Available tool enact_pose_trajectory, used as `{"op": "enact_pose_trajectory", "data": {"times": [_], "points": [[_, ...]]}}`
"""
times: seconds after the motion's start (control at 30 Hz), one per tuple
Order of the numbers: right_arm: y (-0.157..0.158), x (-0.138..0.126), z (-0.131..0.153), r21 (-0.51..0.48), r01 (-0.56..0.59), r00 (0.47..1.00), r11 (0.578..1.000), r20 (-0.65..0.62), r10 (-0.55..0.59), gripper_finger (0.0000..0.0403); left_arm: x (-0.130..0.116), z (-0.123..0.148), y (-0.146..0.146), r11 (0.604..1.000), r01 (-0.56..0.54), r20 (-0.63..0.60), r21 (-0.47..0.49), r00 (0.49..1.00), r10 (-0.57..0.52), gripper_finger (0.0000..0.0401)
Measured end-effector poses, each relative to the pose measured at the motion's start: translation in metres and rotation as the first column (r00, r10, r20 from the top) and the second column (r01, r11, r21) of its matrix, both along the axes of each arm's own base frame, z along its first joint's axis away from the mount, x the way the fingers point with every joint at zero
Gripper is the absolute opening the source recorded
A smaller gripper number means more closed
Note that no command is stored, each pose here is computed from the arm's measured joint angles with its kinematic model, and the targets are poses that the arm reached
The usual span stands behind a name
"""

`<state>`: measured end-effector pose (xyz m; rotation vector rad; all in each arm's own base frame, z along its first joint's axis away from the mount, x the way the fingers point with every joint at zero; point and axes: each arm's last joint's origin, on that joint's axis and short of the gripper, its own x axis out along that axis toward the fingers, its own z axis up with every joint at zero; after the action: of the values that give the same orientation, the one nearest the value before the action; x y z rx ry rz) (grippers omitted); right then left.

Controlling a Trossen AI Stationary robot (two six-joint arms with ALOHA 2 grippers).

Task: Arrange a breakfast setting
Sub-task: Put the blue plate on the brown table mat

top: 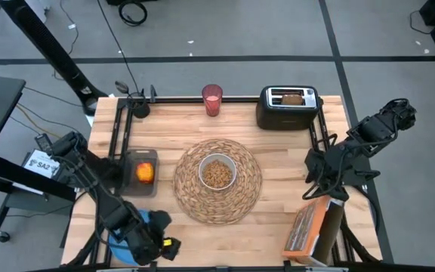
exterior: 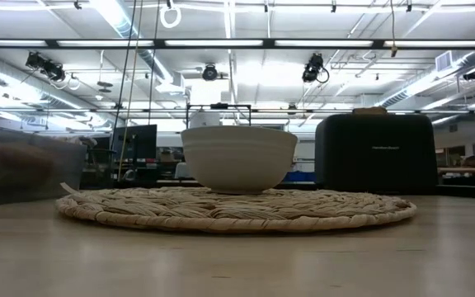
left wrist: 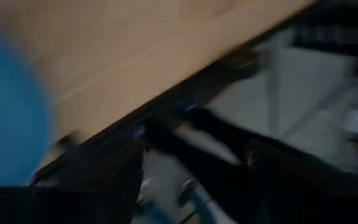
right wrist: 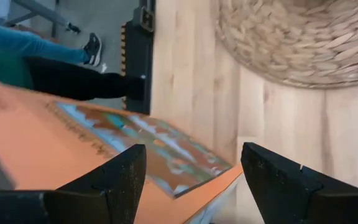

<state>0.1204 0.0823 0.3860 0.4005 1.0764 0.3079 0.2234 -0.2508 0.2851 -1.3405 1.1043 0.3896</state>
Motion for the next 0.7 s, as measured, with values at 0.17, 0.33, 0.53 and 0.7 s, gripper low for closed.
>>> {"op": "enact_pose_trajectory", "data": {"times": [0.17,0.33,0.53,0.7], "points": [[-0.001,0.001,0.0,-0.038,0.031,0.999,0.999,0.027,-0.03,0.0267,0.002,-0.027,0.0,0.998,-0.061,-0.234,0.033,0.97,0.067,0.0269],[-0.002,0.002,0.0,-0.069,0.062,0.997,0.996,0.051,-0.059,0.0267,0.019,-0.062,0.002,0.994,-0.074,-0.403,0.081,0.909,0.101,0.0243],[-0.002,0.004,0.003,-0.041,0.07,0.993,0.997,0.097,-0.065,0.0267,0.025,-0.107,-0.001,0.985,-0.066,-0.592,0.157,0.793,0.147,0.0189],[-0.003,0.002,0.005,-0.035,0.072,0.992,0.997,0.108,-0.068,0.0268,0.031,-0.127,-0.008,0.987,-0.058,-0.603,0.152,0.786,0.139,0.0154]]}}
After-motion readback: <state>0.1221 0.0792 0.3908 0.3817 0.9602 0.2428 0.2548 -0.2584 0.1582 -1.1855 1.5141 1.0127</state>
